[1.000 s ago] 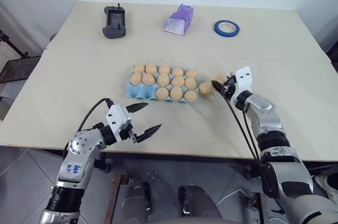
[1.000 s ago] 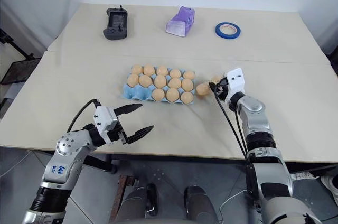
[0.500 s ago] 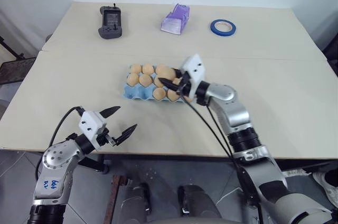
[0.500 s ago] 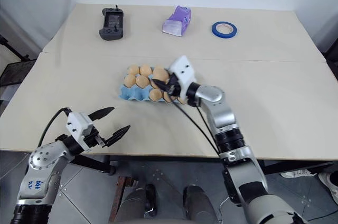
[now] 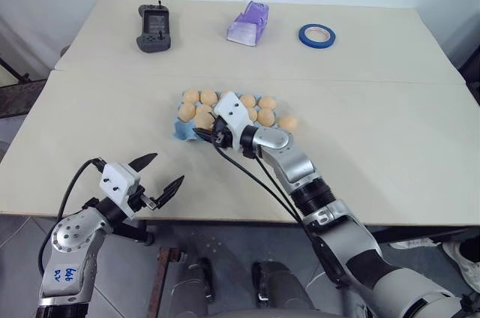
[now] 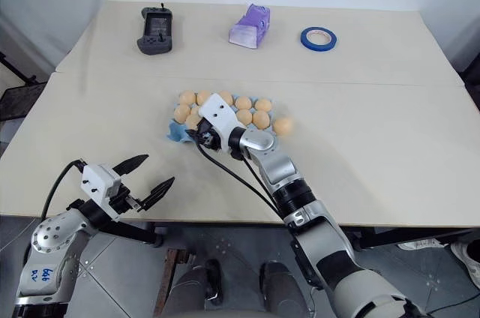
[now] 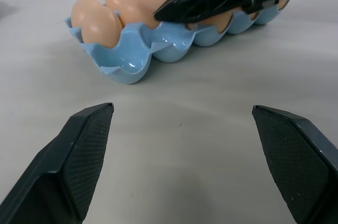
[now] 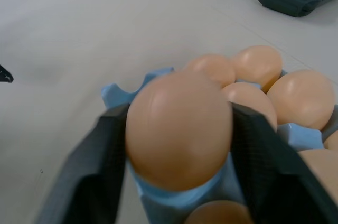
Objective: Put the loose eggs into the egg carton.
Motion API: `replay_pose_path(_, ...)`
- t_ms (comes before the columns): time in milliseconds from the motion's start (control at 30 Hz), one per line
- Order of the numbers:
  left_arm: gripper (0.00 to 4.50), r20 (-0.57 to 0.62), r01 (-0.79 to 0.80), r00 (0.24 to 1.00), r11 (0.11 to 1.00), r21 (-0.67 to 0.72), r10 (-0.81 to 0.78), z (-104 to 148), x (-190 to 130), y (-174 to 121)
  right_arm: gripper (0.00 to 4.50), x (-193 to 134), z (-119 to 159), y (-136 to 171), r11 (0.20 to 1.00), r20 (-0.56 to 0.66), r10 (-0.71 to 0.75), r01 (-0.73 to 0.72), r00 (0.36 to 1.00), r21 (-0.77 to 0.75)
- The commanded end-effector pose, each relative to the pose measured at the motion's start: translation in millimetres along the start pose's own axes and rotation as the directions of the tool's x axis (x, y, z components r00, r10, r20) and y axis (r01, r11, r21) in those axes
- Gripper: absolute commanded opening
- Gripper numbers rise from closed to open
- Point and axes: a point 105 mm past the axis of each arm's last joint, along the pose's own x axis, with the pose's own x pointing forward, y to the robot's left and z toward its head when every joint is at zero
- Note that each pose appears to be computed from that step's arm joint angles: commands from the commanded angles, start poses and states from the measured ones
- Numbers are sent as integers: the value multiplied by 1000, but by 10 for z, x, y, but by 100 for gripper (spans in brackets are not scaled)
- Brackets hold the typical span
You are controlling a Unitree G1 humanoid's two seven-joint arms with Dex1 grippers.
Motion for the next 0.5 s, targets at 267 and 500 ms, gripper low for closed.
replay_pose_path(267, 450, 62, 79, 995, 996, 42, -81, 223, 90, -102, 445, -446, 391, -96, 997, 184, 39, -26, 982, -73)
replay_pose_path(500, 450, 106, 202, 973, 978, 49, -206, 448, 301, -237, 445, -1301, 140, -456, 986, 169, -148, 160, 974, -57)
